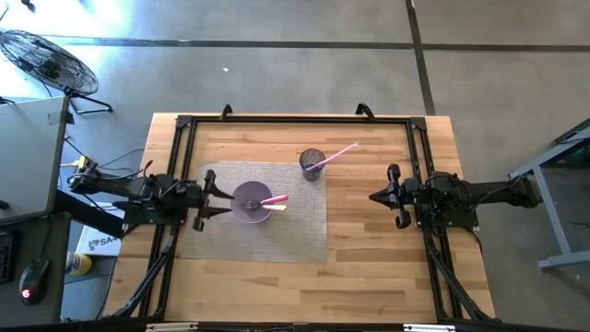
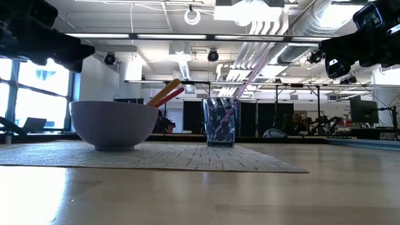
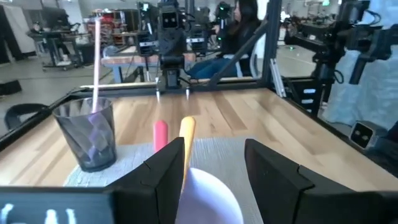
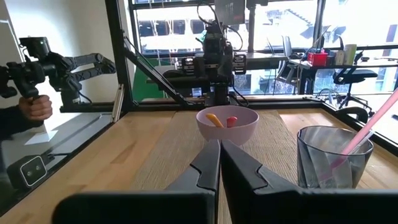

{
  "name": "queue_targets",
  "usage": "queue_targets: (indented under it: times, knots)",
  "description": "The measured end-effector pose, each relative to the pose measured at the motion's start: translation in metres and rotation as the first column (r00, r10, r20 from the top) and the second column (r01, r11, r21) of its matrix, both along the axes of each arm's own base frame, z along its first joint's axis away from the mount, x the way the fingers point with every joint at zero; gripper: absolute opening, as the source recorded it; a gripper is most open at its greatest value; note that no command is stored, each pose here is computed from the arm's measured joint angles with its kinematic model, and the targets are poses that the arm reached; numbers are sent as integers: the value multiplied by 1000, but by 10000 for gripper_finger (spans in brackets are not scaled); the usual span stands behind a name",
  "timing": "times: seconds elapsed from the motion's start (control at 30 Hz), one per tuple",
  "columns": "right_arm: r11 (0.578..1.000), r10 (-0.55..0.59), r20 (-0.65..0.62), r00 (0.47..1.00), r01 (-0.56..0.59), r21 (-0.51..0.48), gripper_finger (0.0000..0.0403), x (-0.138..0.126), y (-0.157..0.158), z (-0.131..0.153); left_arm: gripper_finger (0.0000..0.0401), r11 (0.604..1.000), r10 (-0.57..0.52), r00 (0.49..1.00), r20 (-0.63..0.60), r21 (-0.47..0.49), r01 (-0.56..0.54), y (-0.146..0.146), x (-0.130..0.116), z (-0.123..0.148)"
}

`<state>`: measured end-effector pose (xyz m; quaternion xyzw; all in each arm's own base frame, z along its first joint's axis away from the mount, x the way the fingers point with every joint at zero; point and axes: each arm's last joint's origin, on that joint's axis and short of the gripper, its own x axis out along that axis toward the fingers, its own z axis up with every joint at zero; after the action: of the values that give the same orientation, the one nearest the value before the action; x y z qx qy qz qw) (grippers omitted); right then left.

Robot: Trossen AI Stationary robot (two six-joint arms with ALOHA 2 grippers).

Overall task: Pick & Place Utensil
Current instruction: Return to Home Position

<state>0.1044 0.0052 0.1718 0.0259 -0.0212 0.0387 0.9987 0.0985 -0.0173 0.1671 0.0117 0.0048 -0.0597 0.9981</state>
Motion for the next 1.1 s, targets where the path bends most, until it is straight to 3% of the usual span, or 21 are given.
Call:
queue_targets:
  times: [0.4,0.63,1.1]
  knots:
    - [1000,0,0,1000,0,0,7,0,0,0,166,1000,-10,1000,-27,-29,10,-1,1,-3]
    - [1000,0,0,1000,0,0,7,0,0,0,166,1000,-16,1000,-23,20,17,-1,1,-3]
    - [1000,0,0,1000,0,0,7,0,0,0,166,1000,-16,1000,-24,22,17,-1,1,-3]
